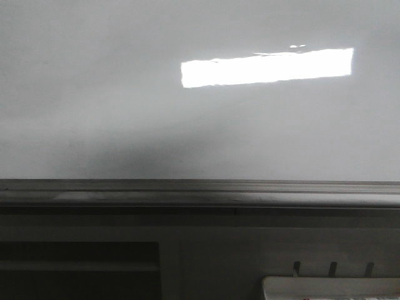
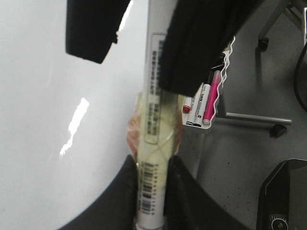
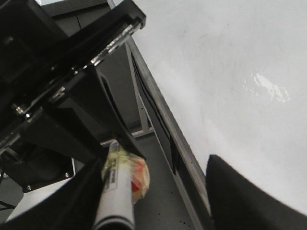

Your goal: Write number 2 on whiteboard

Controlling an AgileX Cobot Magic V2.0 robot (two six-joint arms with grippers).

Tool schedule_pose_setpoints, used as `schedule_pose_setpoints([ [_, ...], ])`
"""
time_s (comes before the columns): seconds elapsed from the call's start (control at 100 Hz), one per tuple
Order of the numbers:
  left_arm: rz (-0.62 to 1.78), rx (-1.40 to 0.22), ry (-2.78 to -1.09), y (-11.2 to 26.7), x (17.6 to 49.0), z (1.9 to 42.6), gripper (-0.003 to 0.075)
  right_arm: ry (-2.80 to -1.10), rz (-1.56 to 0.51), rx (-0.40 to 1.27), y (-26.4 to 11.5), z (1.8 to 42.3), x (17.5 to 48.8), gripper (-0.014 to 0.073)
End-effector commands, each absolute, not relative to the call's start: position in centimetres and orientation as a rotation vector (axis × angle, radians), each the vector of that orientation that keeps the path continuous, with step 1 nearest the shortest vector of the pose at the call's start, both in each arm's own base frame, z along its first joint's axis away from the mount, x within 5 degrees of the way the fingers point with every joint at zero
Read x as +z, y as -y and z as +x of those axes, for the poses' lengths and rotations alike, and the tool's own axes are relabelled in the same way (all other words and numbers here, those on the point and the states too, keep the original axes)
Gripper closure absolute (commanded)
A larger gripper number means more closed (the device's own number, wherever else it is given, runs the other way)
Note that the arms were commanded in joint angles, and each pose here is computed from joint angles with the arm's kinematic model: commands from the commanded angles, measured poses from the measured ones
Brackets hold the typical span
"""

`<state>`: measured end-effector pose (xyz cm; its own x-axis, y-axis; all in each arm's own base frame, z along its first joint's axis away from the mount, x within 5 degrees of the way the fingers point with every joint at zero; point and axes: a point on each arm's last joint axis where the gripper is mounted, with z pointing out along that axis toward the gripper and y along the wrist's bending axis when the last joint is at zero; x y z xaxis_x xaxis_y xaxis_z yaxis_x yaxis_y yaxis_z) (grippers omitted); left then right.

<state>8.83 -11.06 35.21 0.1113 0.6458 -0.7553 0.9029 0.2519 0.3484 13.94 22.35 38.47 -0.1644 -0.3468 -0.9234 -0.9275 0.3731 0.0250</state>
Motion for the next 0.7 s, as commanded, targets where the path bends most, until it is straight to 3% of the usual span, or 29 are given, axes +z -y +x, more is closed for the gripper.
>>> schedule_pose_setpoints([
  [0.0, 1.404, -0.381, -1.549, 11.2, 36.8, 8.8, 0.0741, -1.646, -1.036, 0.829, -22.4, 14.2, 40.4, 0.0185],
  [0.17, 1.404, -0.381, -1.549, 11.2, 36.8, 8.8, 0.0741, -1.695, -1.045, 0.873, -22.9, 14.2, 39.7, 0.0188],
  [0.27, 1.397, -0.398, -1.551, 11.3, 36.9, 8.7, 0.0741, -1.724, -1.06, 0.893, -23.2, 14.2, 39.3, 0.0234],
  [0.44, 1.385, -0.422, -1.552, 11.4, 37.0, 8.6, 0.0741, -1.757, -1.081, 0.919, -23.4, 14.1, 38.9, 0.0405],
  [0.62, 1.369, -0.425, -1.545, 11.4, 37.1, 8.7, 0.0741, -1.766, -1.098, 0.924, -23.4, 14.0, 38.7, 0.0664],
  [0.69, 1.363, -0.427, -1.547, 11.4, 37.1, 8.7, 0.074, -1.765, -1.1, 0.922, -23.4, 14.0, 38.7, 0.0673],
])
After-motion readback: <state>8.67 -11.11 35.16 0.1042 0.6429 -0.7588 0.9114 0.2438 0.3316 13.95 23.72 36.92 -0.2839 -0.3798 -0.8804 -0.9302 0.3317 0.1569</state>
